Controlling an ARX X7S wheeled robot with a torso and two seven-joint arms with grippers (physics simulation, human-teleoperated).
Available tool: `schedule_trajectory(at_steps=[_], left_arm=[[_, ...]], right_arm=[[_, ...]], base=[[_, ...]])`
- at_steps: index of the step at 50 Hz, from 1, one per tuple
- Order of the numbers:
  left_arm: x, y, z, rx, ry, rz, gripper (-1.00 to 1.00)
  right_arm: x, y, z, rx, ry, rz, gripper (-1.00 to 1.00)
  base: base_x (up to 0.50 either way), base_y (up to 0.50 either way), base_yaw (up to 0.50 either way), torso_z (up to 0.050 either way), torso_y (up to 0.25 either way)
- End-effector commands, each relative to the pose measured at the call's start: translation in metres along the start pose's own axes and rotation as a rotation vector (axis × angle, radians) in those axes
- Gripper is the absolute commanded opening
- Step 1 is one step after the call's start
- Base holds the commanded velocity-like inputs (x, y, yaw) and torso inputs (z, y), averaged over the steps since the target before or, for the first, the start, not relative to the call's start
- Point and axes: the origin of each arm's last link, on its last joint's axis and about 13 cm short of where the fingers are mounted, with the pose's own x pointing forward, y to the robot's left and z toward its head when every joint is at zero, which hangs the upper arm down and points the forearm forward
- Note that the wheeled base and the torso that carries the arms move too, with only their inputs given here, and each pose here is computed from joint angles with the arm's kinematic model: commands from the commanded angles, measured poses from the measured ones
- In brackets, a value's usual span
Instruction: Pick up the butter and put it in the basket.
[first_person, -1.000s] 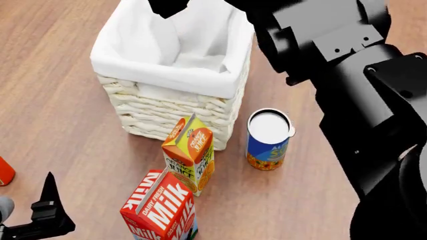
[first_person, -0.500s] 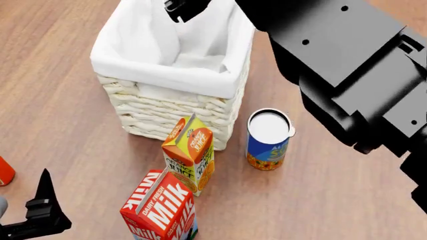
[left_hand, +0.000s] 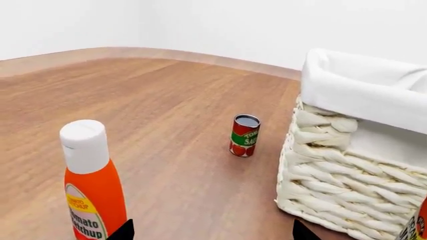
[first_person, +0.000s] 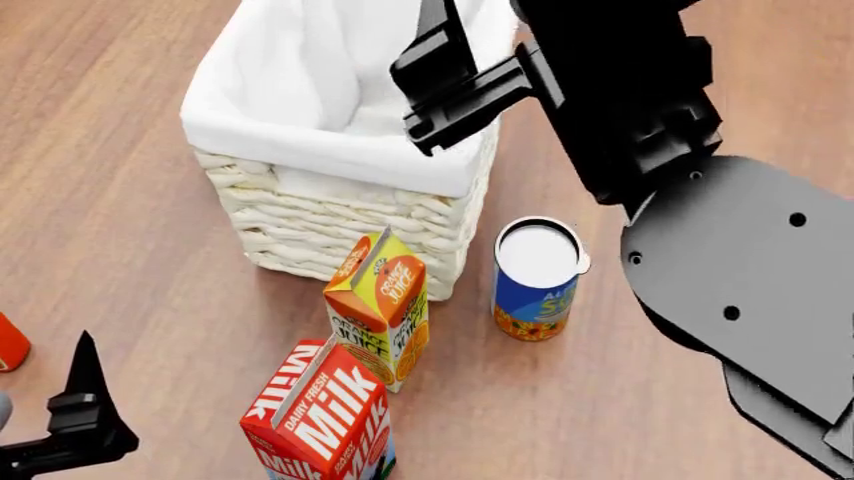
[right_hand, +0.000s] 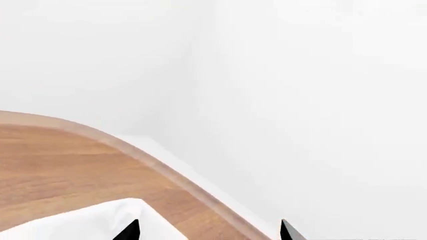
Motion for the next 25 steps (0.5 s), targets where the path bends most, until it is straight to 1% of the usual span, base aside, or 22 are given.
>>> schedule_trajectory(at_steps=[1, 4, 6, 10, 12, 19, 20, 21, 22, 24, 25], left_arm=[[0.002, 0.001, 0.001, -0.011, -0.015, -0.002, 1.0], [0.003, 0.001, 0.001, -0.013, -0.018, -0.001, 1.0], [0.003, 0.001, 0.001, -0.013, -0.018, -0.002, 1.0], [0.002, 0.002, 0.003, -0.015, -0.022, -0.004, 1.0], [0.002, 0.002, 0.003, -0.019, -0.027, -0.01, 1.0], [0.001, 0.002, 0.008, -0.031, -0.051, -0.028, 1.0], [0.001, 0.002, 0.008, -0.033, -0.055, -0.03, 1.0], [0.001, 0.002, 0.009, -0.035, -0.057, -0.031, 1.0], [0.002, 0.003, 0.009, -0.039, -0.061, -0.033, 1.0], [0.002, 0.002, 0.009, -0.045, -0.072, -0.041, 1.0], [0.002, 0.002, 0.01, -0.047, -0.074, -0.041, 1.0]], right_arm=[[-0.045, 0.002, 0.001, -0.023, -0.02, -0.05, 1.0], [-0.056, 0.002, 0.001, -0.024, -0.023, -0.069, 1.0], [-0.061, 0.002, 0.003, -0.009, -0.042, -0.085, 1.0], [-0.071, 0.004, 0.004, -0.033, -0.032, -0.09, 1.0], [-0.078, 0.009, 0.005, -0.066, -0.018, -0.086, 1.0], [-0.1, 0.021, 0.006, -0.06, -0.007, -0.12, 1.0], [-0.102, 0.022, 0.005, -0.09, 0.012, -0.133, 1.0], [-0.104, 0.023, 0.004, -0.14, 0.034, -0.131, 1.0], [-0.108, 0.025, 0.006, -0.113, 0.021, -0.155, 1.0], [-0.116, 0.028, 0.008, -0.178, 0.032, -0.161, 1.0], [-0.118, 0.03, 0.008, -0.194, 0.037, -0.159, 1.0]], base=[[0.0, 0.0, 0.0, 0.0, 0.0], [0.0, 0.0, 0.0, 0.0, 0.0], [0.0, 0.0, 0.0, 0.0, 0.0], [0.0, 0.0, 0.0, 0.0, 0.0], [0.0, 0.0, 0.0, 0.0, 0.0], [0.0, 0.0, 0.0, 0.0, 0.0], [0.0, 0.0, 0.0, 0.0, 0.0], [0.0, 0.0, 0.0, 0.0, 0.0], [0.0, 0.0, 0.0, 0.0, 0.0], [0.0, 0.0, 0.0, 0.0, 0.0], [0.0, 0.0, 0.0, 0.0, 0.0]])
